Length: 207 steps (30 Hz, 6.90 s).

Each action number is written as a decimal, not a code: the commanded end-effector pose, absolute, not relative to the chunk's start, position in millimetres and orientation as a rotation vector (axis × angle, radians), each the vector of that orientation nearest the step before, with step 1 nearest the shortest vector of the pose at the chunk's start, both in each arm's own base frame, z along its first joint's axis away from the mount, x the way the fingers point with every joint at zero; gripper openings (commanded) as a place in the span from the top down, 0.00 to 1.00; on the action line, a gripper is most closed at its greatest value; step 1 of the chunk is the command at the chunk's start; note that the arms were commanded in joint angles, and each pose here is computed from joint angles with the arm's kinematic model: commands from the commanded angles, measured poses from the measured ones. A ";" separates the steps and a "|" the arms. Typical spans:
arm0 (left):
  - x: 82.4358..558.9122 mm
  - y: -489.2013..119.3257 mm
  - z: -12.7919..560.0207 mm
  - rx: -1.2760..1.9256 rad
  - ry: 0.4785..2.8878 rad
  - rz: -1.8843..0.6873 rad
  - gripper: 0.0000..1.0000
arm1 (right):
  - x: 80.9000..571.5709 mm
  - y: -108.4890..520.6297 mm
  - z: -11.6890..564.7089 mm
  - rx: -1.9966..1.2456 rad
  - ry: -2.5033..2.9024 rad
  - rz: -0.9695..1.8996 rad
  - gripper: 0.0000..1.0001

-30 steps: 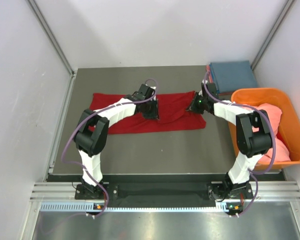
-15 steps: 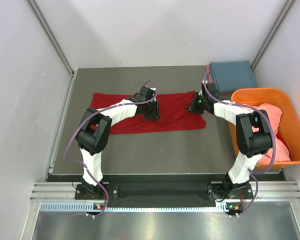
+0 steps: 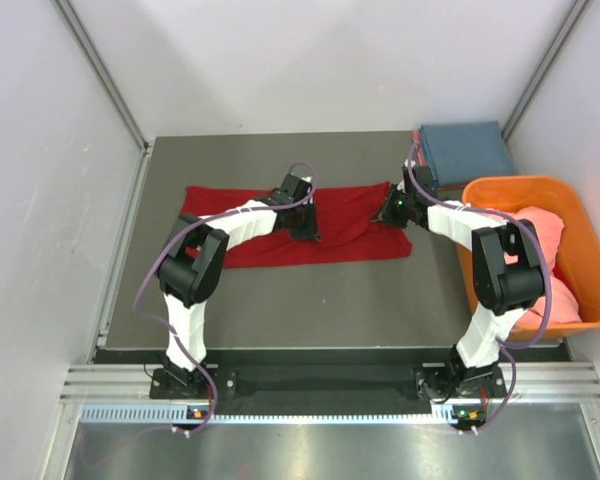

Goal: Fold and stack the t-shirts
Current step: Fold the tshirt

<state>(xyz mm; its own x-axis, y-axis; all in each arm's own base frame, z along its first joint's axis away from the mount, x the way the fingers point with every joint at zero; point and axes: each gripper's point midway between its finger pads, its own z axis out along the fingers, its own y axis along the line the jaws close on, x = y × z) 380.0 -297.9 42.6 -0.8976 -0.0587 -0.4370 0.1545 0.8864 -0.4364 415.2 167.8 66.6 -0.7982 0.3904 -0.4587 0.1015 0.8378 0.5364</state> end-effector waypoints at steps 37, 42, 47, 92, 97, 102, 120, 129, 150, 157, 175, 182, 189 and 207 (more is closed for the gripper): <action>500.9 -322.9 112.9 -0.513 2.487 -1.027 0.80 | 477.9 149.9 102.4 0.434 2.315 0.714 0.83; 513.8 -301.6 107.4 -0.654 2.478 -1.096 0.77 | 479.5 147.0 102.4 0.389 2.344 0.697 0.79; 512.2 -281.6 112.6 -0.505 2.473 -0.932 0.72 | 460.6 139.0 99.1 0.302 2.386 0.647 0.75; 475.2 -295.4 59.1 0.115 2.512 -0.885 0.70 | 426.5 163.0 56.8 0.020 2.458 0.758 0.72; 470.2 -287.7 55.4 0.060 2.520 -0.848 0.74 | 424.9 165.7 54.3 0.033 2.452 0.775 0.73; 461.9 -282.3 54.6 0.048 2.525 -0.828 0.75 | 420.7 164.3 46.7 0.047 2.452 0.772 0.78; 489.3 -277.0 101.8 0.148 2.388 -0.731 0.66 | 425.0 160.9 63.5 0.068 2.382 0.750 1.00; 498.7 -281.3 92.1 0.197 2.381 -0.725 0.66 | 426.0 162.1 62.9 0.077 2.385 0.759 1.00; 474.4 -298.2 61.3 0.239 2.435 -0.889 0.93 | 432.3 154.8 73.8 0.211 2.333 0.727 1.00; 464.4 -292.7 65.9 0.214 2.451 -0.880 1.00 | 427.2 140.8 73.6 0.291 2.320 0.644 1.00; 451.1 -286.9 59.8 0.203 2.485 -0.873 0.84 | 419.4 142.5 69.6 0.293 2.334 0.649 0.80; 464.6 -287.7 82.4 0.208 2.443 -0.844 0.76 | 447.0 140.2 89.3 0.188 2.318 0.577 0.75; 485.9 -270.2 95.0 0.120 2.454 -0.753 0.73 | 466.9 140.0 78.9 0.146 2.356 0.532 0.73; 504.3 -165.6 47.1 -0.201 2.544 -0.612 0.72 | 479.8 144.3 58.3 0.144 2.363 0.535 1.00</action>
